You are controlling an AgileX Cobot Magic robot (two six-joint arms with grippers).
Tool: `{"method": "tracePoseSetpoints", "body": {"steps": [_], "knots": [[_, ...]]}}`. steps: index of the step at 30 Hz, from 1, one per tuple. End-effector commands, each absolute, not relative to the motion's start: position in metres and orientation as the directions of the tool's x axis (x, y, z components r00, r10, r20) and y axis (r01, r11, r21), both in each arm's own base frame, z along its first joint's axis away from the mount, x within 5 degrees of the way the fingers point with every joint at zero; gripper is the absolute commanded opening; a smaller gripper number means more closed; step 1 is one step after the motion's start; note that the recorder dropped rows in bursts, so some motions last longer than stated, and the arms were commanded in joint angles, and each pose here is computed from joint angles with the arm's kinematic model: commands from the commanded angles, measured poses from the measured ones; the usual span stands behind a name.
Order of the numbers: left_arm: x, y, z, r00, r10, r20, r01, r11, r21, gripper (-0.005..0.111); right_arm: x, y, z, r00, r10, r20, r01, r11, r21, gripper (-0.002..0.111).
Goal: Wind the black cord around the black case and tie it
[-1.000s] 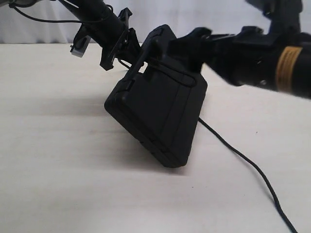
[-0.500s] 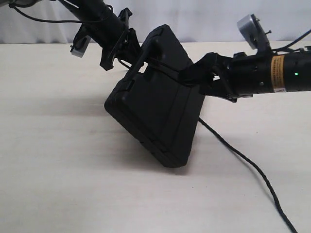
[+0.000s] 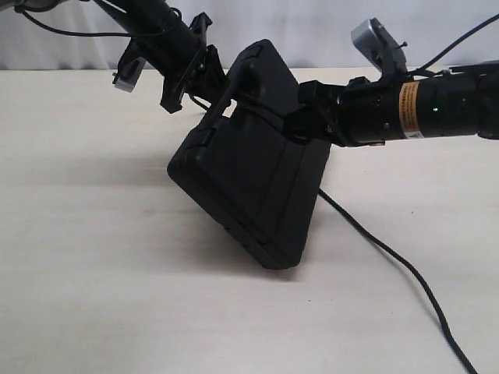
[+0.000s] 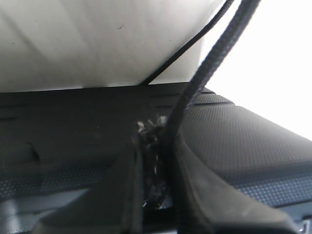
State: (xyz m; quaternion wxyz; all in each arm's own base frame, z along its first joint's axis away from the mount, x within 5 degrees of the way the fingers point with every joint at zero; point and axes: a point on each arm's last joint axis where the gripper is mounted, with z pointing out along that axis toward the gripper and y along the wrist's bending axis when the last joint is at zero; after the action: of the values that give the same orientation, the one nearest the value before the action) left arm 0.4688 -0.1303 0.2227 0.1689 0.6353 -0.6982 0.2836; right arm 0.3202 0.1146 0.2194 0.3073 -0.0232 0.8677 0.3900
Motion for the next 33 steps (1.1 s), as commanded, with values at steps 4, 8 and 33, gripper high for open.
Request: {"method": "tracePoseSetpoints", "body": {"steps": [4, 8, 33], "knots": [[0.4669, -0.132, 0.2297, -0.139, -0.779, 0.612, -0.982, 0.027, -0.188, 0.0, 0.321, 0.1155, 0.2216, -0.804, 0.194, -0.562, -0.296, 0.69, 0.661, 0.004], [0.4669, -0.132, 0.2297, -0.139, -0.779, 0.612, -0.982, 0.027, -0.188, 0.0, 0.321, 0.1155, 0.2216, -0.804, 0.194, -0.562, -0.296, 0.69, 0.661, 0.004], [0.4668, -0.134, 0.2314, -0.103, -0.76, 0.641, -0.986, -0.006, -0.165, 0.035, 0.321, 0.1155, 0.2216, -0.804, 0.194, -0.562, -0.296, 0.69, 0.661, 0.004]]}}
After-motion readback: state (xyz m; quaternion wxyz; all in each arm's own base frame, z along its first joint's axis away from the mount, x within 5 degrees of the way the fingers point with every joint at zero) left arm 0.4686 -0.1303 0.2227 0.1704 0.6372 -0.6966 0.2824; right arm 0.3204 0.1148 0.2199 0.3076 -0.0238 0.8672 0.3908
